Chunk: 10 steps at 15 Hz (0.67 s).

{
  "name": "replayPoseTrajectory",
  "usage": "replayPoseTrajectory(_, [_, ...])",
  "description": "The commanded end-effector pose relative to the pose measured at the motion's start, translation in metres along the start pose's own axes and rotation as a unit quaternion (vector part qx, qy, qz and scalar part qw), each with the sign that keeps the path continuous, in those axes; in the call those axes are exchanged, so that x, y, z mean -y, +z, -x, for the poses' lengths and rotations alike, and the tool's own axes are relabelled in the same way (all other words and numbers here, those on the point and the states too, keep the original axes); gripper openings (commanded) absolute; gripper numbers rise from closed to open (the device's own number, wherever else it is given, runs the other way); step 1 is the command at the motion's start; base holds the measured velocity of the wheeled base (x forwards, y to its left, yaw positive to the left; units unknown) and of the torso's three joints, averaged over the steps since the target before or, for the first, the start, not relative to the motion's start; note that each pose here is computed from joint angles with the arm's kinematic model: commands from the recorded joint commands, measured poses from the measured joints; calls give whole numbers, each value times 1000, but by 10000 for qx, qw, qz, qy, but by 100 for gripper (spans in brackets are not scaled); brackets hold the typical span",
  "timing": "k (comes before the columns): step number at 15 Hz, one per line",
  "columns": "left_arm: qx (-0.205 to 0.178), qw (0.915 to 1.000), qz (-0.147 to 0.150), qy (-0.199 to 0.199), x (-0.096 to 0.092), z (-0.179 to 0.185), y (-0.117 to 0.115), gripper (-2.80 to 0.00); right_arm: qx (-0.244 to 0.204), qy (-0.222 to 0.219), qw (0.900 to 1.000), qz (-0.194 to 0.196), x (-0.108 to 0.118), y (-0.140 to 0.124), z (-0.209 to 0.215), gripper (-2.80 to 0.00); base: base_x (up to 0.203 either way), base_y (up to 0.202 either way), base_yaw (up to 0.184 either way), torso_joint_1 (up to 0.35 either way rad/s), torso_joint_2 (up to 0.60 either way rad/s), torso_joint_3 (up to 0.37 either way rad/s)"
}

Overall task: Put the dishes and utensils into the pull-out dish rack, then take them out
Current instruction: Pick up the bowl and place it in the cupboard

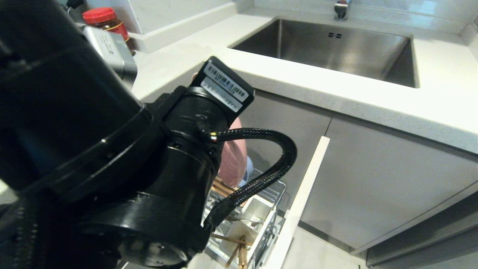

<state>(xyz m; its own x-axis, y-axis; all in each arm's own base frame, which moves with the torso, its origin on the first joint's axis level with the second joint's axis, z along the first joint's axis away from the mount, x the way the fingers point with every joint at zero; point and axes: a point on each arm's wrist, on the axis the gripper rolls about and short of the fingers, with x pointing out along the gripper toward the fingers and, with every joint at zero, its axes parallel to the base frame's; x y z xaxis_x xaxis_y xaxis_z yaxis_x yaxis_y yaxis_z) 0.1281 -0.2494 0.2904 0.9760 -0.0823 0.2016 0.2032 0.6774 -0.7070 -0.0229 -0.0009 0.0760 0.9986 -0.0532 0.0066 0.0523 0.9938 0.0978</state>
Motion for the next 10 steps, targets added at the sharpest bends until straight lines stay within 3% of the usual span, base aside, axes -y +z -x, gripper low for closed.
replayPoseTrajectory(1, [207, 9992, 157, 306, -24, -10, -6, -280, 13, -1, 10000, -3, 0, 0, 0, -280, 0, 0, 0, 0, 0, 0])
replayPoseTrajectory(6, [703, 9874, 1175, 799, -53, -38, -5, -280, 18, -1, 10000, -3, 0, 0, 0, -280, 0, 0, 0, 0, 0, 0])
replayPoseTrajectory(10, [1023, 9760, 1275, 1437, -78, -55, -30, -280, 28, 0, 10000, -4, 0, 0, 0, -280, 0, 0, 0, 0, 0, 0])
